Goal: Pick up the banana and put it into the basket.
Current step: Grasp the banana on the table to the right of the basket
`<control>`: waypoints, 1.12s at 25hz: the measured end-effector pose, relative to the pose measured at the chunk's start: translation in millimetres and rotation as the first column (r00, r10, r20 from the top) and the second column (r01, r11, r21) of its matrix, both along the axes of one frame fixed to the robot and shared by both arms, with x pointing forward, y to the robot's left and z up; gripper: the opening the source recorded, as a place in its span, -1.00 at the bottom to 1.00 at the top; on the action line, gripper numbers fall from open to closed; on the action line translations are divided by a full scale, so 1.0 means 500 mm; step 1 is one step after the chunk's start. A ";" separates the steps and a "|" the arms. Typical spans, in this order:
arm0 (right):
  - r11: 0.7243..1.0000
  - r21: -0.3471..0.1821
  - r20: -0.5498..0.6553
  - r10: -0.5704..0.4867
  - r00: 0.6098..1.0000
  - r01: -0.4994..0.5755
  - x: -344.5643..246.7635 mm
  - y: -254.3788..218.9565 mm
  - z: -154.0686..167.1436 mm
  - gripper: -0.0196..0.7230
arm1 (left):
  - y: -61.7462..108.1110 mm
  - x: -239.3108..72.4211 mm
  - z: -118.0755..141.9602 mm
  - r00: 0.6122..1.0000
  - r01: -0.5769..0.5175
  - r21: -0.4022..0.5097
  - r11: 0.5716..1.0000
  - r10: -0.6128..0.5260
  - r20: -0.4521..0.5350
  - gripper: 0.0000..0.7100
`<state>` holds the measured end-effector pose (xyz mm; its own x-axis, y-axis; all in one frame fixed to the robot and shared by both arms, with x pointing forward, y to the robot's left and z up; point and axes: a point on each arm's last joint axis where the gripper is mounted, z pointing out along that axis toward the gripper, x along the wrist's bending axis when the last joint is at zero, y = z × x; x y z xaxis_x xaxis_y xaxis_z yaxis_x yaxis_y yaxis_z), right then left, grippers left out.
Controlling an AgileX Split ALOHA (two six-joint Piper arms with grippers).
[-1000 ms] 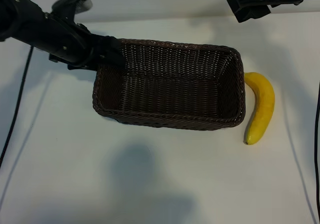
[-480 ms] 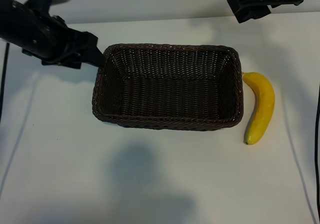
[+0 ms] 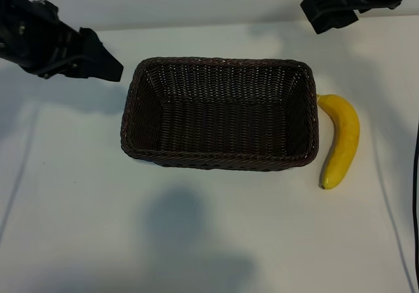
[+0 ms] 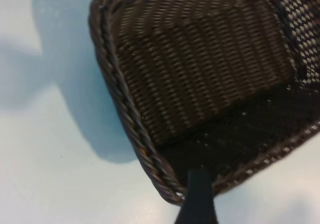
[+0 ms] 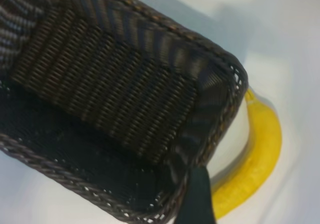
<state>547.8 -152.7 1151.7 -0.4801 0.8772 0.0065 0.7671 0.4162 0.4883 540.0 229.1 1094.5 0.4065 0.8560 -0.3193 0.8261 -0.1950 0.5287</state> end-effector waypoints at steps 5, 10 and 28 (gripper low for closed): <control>1.000 -0.026 -0.002 -0.002 1.000 0.002 0.000 -0.004 -0.001 0.68 | 0.006 -0.037 0.044 0.997 0.027 0.023 0.999 -0.029 0.067 0.73; 1.000 -0.030 -0.002 -0.003 1.000 0.003 0.000 -0.005 -0.001 0.68 | 0.019 -0.066 0.050 0.996 0.015 0.083 0.996 -0.022 0.083 0.73; 1.000 -0.029 0.036 0.002 0.999 -0.001 0.005 -0.005 0.005 0.68 | 0.036 -0.132 0.044 0.984 -0.034 0.112 0.993 0.014 0.175 0.73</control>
